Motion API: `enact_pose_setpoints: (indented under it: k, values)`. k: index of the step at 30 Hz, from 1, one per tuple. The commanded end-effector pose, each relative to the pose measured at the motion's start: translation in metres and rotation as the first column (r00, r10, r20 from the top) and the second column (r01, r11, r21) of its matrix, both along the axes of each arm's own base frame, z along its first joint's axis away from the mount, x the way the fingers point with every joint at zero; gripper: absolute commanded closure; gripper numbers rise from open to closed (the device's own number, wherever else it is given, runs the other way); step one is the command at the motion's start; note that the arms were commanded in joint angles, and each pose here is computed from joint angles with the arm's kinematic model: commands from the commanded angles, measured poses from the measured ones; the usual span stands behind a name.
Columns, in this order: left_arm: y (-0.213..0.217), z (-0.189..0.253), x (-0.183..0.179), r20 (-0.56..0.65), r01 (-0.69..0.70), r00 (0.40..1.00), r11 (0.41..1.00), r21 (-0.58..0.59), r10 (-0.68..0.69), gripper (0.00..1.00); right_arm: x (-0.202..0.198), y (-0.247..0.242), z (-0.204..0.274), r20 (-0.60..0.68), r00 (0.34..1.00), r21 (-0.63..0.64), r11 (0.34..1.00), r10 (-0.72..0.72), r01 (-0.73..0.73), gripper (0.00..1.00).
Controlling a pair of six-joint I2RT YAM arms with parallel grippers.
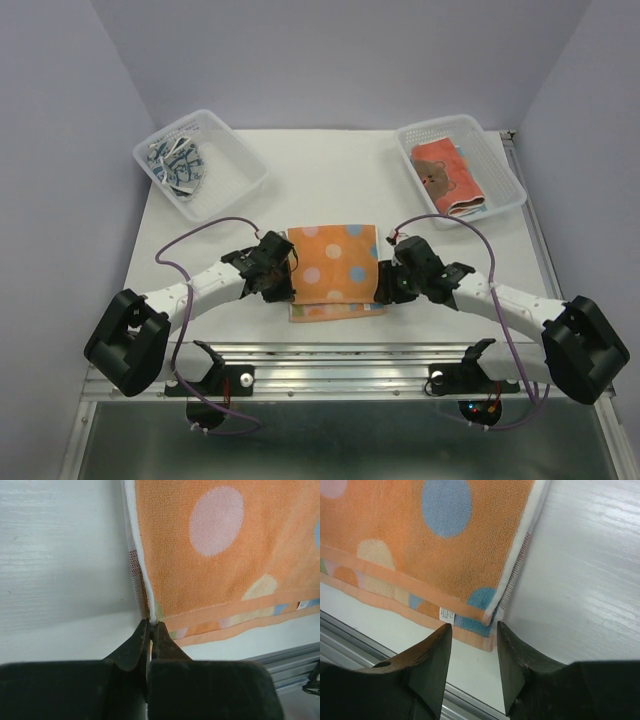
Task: Fold and stack the towels
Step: Fold the towel
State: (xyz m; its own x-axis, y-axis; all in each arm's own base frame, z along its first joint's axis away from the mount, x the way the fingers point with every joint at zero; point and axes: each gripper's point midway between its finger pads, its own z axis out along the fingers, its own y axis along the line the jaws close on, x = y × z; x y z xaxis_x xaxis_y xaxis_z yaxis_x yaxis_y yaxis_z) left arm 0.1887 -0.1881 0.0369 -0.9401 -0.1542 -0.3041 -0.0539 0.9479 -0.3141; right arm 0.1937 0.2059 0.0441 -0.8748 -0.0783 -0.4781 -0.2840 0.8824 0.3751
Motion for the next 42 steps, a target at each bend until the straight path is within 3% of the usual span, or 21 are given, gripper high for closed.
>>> enact_pose_setpoints:
  k: [1, 17, 42]
  values:
    - [-0.008, 0.009, 0.002, 0.016, 0.012, 1.0, 0.999, -0.036, -0.012, 1.0, 0.011, 0.017, 0.019, 0.04, 0.999, 0.041, 0.999, 0.03, -0.031, 0.54]
    - [-0.003, 0.001, -0.004, 0.008, -0.011, 1.0, 0.999, -0.038, 0.011, 1.0, 0.01, 0.025, 0.0, -0.025, 0.999, 0.066, 0.997, -0.042, 0.044, 0.55]
    - [0.002, -0.005, -0.007, 0.011, -0.032, 0.999, 0.999, -0.035, 0.032, 1.0, 0.021, -0.007, -0.023, -0.037, 0.957, -0.069, 0.956, -0.289, 0.286, 0.57]
